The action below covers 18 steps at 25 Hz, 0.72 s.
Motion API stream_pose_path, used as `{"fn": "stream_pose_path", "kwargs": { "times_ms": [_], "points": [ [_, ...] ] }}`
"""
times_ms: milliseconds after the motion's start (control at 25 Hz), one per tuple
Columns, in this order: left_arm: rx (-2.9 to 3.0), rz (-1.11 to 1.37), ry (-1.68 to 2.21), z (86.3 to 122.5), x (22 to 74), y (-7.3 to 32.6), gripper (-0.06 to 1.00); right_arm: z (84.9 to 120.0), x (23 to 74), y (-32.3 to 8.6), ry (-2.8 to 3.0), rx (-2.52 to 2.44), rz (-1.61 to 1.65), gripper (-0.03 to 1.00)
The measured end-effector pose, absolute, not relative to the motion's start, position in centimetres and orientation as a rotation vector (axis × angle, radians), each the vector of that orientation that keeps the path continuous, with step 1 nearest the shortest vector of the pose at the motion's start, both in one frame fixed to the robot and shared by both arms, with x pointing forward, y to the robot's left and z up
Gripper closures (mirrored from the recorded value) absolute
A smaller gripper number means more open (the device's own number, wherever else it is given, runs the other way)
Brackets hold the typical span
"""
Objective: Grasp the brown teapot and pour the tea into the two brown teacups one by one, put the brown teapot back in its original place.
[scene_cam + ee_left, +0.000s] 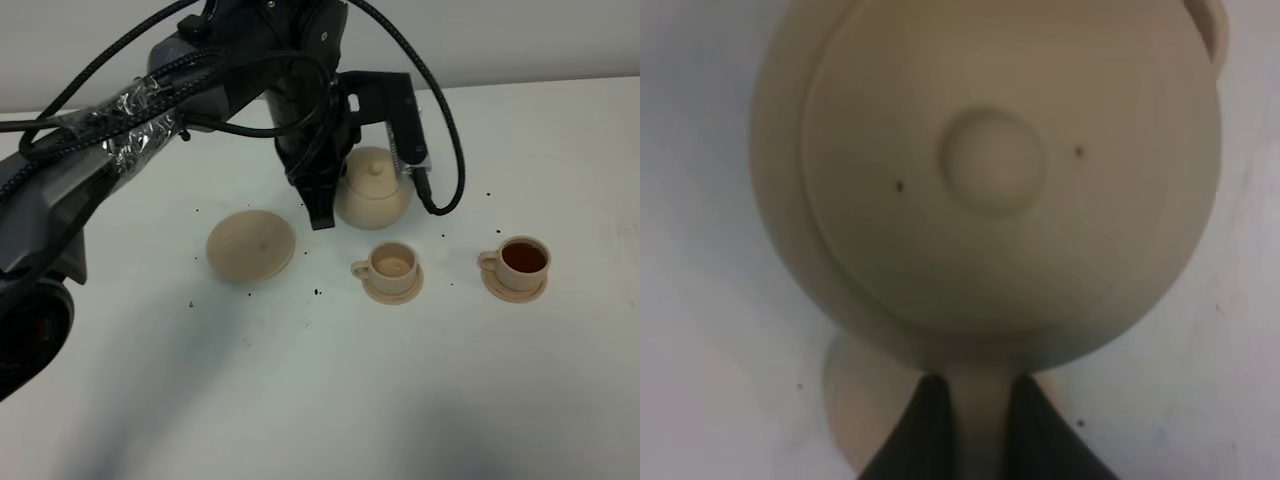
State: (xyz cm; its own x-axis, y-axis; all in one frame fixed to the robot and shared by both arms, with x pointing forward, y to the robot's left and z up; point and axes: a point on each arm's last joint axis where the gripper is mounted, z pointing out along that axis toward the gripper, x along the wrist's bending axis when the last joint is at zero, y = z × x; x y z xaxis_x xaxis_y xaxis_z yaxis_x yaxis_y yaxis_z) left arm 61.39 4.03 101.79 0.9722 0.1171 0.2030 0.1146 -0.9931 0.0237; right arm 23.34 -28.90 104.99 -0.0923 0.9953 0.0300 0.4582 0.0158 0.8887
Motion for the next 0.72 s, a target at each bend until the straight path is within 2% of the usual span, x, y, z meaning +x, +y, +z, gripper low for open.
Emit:
{"fn": "stream_pose_path", "kwargs": {
  "times_ms": [280, 720],
  "points": [
    [3.127, 0.263, 0.263, 100.1, 60.2, 8.2, 0.8, 105.0, 23.3, -28.9, 1.628, 1.511, 1.024, 0.63],
    [3.069, 0.58, -0.188, 96.5, 60.3, 9.5, 0.8, 105.0, 23.3, -28.9, 1.628, 1.511, 1.024, 0.63]
  ]
}}
